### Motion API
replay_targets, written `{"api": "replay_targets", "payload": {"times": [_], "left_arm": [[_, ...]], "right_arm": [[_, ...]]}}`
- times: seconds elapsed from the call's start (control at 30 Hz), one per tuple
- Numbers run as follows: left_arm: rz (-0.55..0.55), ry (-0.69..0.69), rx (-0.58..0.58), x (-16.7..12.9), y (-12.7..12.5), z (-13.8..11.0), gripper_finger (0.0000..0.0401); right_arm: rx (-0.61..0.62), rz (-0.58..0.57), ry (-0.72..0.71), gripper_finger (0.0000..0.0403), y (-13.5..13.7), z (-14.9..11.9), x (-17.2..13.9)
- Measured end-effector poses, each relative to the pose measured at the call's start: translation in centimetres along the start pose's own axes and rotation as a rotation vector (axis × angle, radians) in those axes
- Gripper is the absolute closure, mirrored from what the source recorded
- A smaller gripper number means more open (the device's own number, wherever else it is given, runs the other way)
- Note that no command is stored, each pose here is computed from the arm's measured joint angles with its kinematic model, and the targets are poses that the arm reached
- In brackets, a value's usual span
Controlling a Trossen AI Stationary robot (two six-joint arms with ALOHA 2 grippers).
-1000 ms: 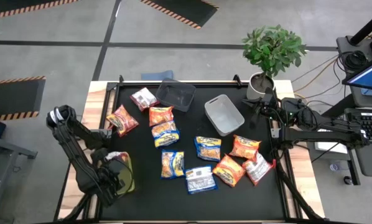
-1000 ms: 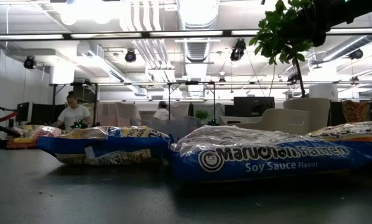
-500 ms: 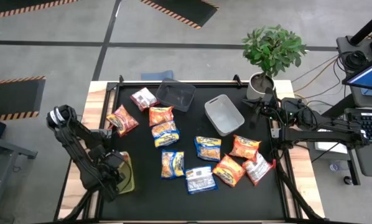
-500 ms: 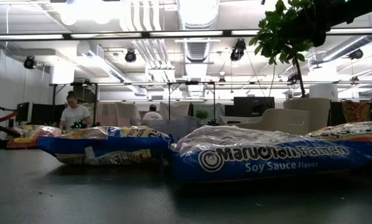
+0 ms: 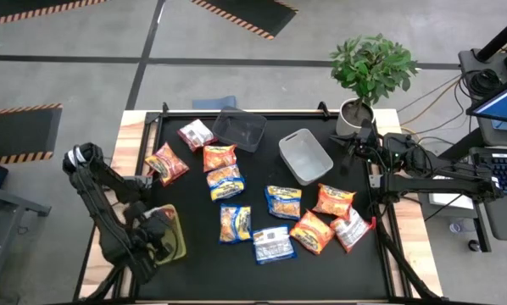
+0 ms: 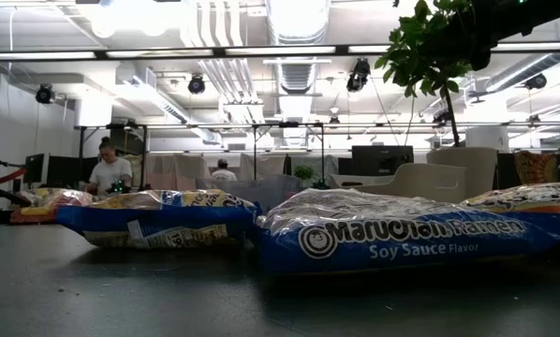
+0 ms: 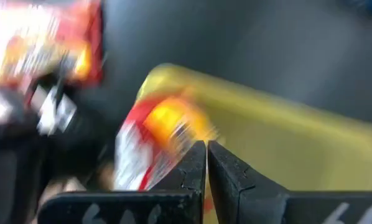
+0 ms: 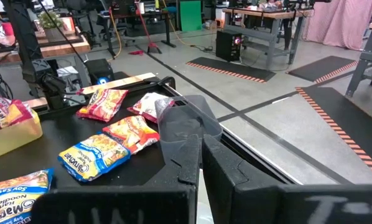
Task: Sort Maruchan noodles
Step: Put the blue noodle pack into the white bin
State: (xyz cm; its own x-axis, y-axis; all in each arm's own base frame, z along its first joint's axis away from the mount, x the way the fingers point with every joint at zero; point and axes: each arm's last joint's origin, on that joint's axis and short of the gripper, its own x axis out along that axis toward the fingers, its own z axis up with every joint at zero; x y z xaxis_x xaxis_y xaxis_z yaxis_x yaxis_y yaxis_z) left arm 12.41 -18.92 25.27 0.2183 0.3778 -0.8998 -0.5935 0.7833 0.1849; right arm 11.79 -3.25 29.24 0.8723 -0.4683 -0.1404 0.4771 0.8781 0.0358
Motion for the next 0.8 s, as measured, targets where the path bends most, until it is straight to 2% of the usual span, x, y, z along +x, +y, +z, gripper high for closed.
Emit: {"api": "replay_targets", "payload": {"times": [0.17,0.23,0.3,0.47,0.6,0.73,0.8], "left_arm": [[-0.145,-0.424,0.003,-3.4,-1.0,3.0,0.0401],[-0.149,-0.556,0.057,-4.2,-1.3,4.3,0.0401],[-0.122,-0.622,0.152,-4.6,-1.6,5.3,0.0401],[-0.019,-0.620,0.391,-3.4,-2.4,8.1,0.0401],[0.077,-0.517,0.623,-0.7,-2.1,9.9,0.0401],[0.158,-0.442,0.742,2.4,-0.5,11.7,0.0401],[0.151,-0.390,0.783,4.1,0.6,12.4,0.0401]], "right_arm": [[0.023,-0.001,0.014,0.0394,0.1,-0.1,0.3],[0.017,-0.003,0.037,0.0394,0.2,-0.3,0.8],[0.023,-0.005,0.060,0.0394,0.3,-0.5,1.2],[0.073,-0.018,0.145,0.0394,0.7,-1.5,2.9],[0.074,-0.025,0.199,0.0394,1.1,-2.3,4.4],[0.084,-0.031,0.227,0.0394,1.5,-3.0,6.0],[0.087,-0.030,0.224,0.0394,1.7,-3.1,6.7]]}}
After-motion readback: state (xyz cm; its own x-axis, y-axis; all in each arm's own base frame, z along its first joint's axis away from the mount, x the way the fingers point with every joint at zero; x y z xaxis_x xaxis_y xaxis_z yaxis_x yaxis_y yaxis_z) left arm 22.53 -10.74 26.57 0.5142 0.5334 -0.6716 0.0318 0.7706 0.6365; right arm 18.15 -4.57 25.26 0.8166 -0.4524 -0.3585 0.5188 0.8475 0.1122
